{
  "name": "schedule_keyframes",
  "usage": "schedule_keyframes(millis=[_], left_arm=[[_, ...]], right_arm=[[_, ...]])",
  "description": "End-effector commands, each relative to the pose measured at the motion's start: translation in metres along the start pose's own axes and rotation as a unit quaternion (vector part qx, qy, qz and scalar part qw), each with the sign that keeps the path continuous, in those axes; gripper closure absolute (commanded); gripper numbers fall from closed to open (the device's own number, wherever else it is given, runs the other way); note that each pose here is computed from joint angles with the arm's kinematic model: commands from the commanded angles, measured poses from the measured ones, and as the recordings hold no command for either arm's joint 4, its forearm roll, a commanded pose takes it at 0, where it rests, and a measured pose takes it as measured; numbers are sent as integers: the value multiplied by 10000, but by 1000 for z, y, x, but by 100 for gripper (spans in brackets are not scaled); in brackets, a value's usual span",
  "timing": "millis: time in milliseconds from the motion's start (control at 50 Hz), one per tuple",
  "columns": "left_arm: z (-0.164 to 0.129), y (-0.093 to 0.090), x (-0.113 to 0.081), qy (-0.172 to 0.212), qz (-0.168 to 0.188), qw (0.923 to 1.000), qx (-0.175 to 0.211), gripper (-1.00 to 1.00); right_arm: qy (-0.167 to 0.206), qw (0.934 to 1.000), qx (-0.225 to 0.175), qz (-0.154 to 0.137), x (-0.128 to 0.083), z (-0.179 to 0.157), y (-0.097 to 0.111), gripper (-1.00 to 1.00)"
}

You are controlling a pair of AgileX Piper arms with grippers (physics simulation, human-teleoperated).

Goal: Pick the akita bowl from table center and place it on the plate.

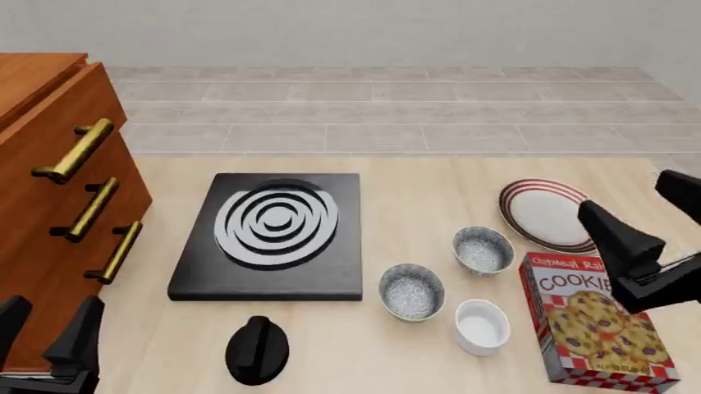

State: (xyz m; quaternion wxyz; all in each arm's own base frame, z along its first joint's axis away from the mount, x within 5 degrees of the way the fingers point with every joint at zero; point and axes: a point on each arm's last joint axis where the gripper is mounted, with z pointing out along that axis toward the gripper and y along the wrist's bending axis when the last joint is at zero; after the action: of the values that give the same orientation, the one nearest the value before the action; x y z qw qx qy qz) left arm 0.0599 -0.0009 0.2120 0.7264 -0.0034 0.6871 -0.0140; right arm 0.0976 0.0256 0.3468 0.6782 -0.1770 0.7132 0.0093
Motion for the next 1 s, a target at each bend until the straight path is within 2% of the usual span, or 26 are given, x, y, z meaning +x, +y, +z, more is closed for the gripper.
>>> schedule_keyframes(millis=[20,40,60,120,160,220,260,280,320,360,440,460,480,500,540,580,620,660,680,740,860,900,920,960,980,1000], left_arm=[[-1,-1,0,5,-3,9999,122,-100],[-1,-1,0,3,-2,9999,122,-100],[-1,-1,0,3,-2,9999,122,-100],[2,-1,0,69,-168,9998,95,-100],[2,-1,0,64,-139,9998,91,-100],[3,-1,0,62,-112,9999,76,-100],[3,-1,0,66,-99,9999,76,-100],[3,-1,0,68,-103,9999,72,-100],[2,-1,0,65,-95,9999,73,-100],[2,-1,1,70,-90,9999,82,-100],[2,-1,1,80,-63,9999,102,-100],[2,-1,1,80,-57,9999,105,-100],[2,-1,1,77,-44,9999,107,-100],[2,-1,1,77,-39,9999,108,-100],[2,-1,1,87,-79,9999,95,-100],[6,-1,2,184,-313,9993,74,-100],[6,-1,2,165,-253,9995,89,-100],[5,-1,1,156,-225,9996,105,-100],[5,-1,2,160,-231,9995,106,-100],[5,-2,1,159,-222,9996,112,-100],[5,-2,2,164,-223,9995,126,-100],[6,-2,2,170,-246,9995,116,-100],[6,-2,2,177,-247,9995,109,-100],[5,-2,2,164,-258,9995,111,-100],[5,-2,2,164,-258,9995,111,-100],[4,-1,1,138,-274,9995,92,-100]], right_arm=[[702,9895,-1068,-672,-17,46,22,-100],[782,9858,-1211,-859,-13,50,27,-100],[782,9858,-1211,-859,-13,50,27,-100],[1029,9769,-1619,-944,-9,59,41,-100],[1095,9723,-1711,-1157,-7,64,44,-100],[1193,9670,-1874,-1245,-6,68,50,-100],[1382,9558,-2183,-1407,0,73,63,-100],[1398,9491,-2289,-1650,3,73,66,-100],[1502,9484,-2279,-1611,-3,76,64,-100],[1563,9371,-2485,-1888,-4,77,70,-100],[1767,9215,-2800,-2030,-6,82,83,-100],[1822,9091,-3025,-2211,-4,80,91,-100],[1945,9029,-3143,-2194,-3,81,97,-100],[1968,8997,-3170,-2266,-2,82,98,-100],[2010,8990,-3164,-2264,-9,87,98,-100],[2208,8857,-3326,-2370,-5,92,107,-100],[2324,8743,-3485,-2451,-1,93,116,-100],[2457,8668,-3458,-2622,6,103,115,-100],[2512,8659,-3452,-2609,5,106,116,-100],[2632,8522,-3578,-2764,7,112,122,-100],[2870,8329,-3667,-2990,15,127,127,-100],[2921,8242,-3739,-3090,21,129,130,-100],[2998,8128,-3811,-3230,32,130,131,-100],[3128,7995,-3958,-3260,39,126,141,-100],[3128,7995,-3958,-3260,39,126,141,-100],[3202,7939,-3996,-3279,44,127,144,-100]])
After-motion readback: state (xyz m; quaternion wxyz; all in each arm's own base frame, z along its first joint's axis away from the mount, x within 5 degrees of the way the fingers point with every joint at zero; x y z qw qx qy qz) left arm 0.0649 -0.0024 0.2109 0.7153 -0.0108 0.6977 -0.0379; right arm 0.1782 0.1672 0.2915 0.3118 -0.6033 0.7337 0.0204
